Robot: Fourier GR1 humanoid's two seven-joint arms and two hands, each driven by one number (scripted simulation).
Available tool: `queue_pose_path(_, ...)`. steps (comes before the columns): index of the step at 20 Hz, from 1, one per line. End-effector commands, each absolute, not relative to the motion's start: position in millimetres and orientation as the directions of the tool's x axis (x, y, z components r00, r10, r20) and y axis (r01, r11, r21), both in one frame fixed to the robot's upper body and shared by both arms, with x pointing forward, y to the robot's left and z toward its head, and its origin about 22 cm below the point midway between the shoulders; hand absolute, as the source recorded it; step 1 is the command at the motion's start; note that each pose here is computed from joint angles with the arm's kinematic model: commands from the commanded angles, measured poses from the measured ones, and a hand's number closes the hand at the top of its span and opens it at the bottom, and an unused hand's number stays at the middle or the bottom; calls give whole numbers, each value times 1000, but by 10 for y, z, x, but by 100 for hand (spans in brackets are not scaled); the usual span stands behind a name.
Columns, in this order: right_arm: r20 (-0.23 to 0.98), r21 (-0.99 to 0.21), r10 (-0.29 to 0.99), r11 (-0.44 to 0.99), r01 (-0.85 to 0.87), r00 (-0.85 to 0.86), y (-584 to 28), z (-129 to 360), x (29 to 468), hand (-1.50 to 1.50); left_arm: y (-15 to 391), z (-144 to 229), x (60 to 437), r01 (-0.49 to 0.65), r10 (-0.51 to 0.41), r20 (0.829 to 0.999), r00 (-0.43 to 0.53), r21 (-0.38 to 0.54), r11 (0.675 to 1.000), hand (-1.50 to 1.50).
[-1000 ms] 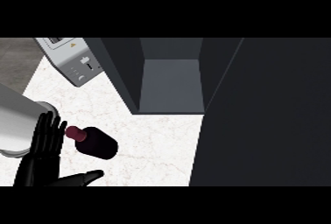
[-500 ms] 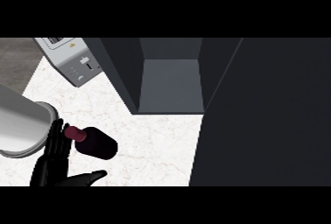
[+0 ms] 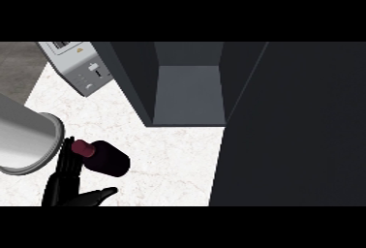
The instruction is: Pick up the wine, place it into the cabinet and close the cabinet
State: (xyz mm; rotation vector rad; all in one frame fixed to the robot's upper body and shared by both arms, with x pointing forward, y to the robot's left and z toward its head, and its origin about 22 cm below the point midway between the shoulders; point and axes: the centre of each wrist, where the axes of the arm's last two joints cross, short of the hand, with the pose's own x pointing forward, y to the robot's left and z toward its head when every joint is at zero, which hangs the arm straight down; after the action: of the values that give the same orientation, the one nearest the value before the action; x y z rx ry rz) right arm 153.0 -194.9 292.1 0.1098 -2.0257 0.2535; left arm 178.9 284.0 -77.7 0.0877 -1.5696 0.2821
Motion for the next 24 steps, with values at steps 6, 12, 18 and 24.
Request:
queue_pose_path(6, 897, -122, -5, 959, -258, -441, -2018, 2911, 1129, -150, 2661, -1197, 1877, -225, 201, 980, 3, -195, 955, -150)
queue_pose_path(12, 904, -99, -25, 959, -266, -427, -1944, 2890, 1182, -150, 2853, -1368, 1958, -200, 216, 976, -17, -215, 956, -150)
queue_pose_path(18, 898, -121, 0, 962, -245, -441, -2095, 3042, 1322, -150, 2827, -1405, 2067, -177, 195, 980, -28, -197, 964, -150)
queue_pose_path(24, 905, -102, -17, 962, -255, -426, -2045, 2862, 1166, -150, 2794, -1437, 2250, -135, 310, 949, -54, -315, 939, 150)
